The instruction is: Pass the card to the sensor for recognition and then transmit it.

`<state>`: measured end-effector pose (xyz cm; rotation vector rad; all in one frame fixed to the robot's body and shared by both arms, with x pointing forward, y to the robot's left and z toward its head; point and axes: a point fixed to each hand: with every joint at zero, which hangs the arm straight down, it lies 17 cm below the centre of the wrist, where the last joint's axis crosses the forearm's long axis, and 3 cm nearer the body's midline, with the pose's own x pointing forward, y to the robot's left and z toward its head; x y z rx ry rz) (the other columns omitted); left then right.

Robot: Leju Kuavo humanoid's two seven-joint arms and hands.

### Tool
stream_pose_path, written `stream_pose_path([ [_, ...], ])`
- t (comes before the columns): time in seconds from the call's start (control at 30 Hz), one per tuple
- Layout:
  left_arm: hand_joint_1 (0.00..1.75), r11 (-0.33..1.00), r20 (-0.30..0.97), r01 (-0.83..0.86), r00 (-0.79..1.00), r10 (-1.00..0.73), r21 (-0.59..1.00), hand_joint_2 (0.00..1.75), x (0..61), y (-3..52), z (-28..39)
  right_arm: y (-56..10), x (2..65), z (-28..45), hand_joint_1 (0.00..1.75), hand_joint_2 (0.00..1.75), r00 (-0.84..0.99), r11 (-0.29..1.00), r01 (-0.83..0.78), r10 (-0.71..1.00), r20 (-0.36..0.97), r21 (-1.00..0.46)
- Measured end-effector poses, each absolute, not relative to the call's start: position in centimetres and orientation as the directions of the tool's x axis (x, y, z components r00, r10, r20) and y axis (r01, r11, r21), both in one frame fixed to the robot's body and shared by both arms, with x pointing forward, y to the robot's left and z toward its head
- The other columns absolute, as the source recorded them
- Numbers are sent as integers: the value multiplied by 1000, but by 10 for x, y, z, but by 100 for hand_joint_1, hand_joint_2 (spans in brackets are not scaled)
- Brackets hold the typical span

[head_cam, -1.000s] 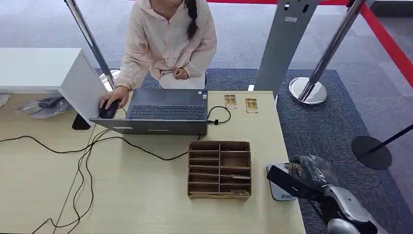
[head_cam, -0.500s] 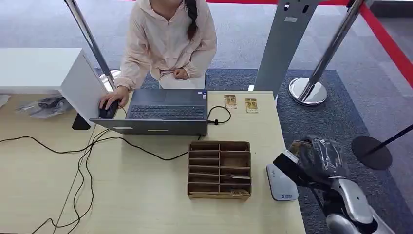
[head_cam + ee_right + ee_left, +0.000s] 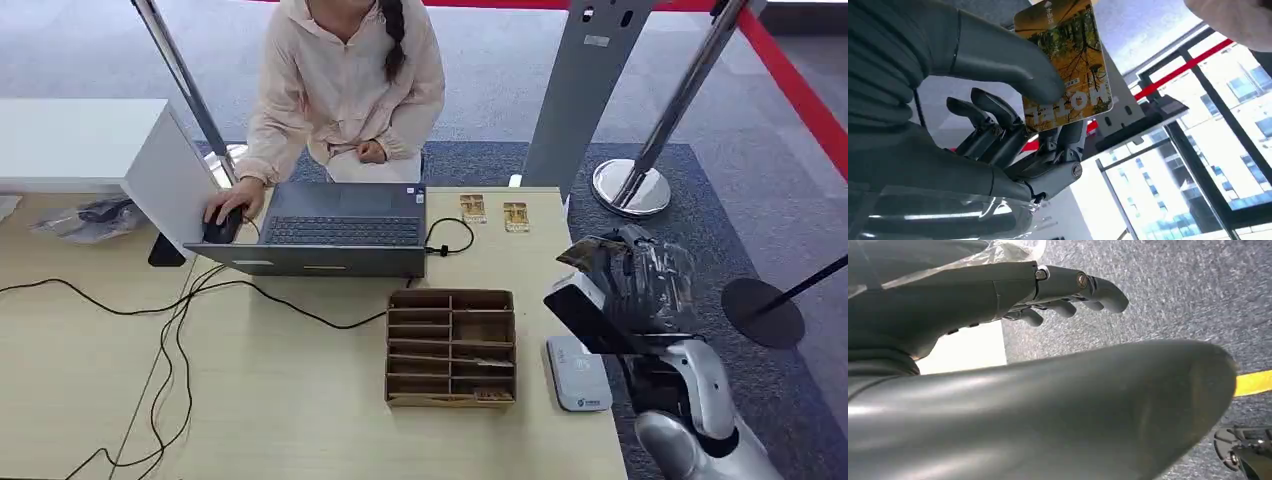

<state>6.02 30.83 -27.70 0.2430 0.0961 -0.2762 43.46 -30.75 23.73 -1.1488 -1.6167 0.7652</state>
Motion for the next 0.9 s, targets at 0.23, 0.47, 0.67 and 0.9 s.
stream_pose_path([
  [0.23, 0, 925, -119, 303, 952, -282, 228, 0, 63, 309, -277, -268, 450, 281, 175, 175, -174, 420, 371, 908, 382, -828],
  [0.47, 0, 916, -102, 325, 945, -309, 234, 0, 68, 309, -277, -228, 465, 318, 175, 175, -272, 512, 381, 858, 436, -770],
  [0.67, 0, 911, -89, 335, 942, -323, 239, 0, 73, 310, -277, -197, 488, 331, 175, 175, -316, 559, 345, 825, 468, -754],
  [0.9, 0, 910, -84, 333, 943, -323, 246, 0, 75, 311, -277, -174, 510, 326, 175, 175, -323, 561, 307, 821, 470, -769],
])
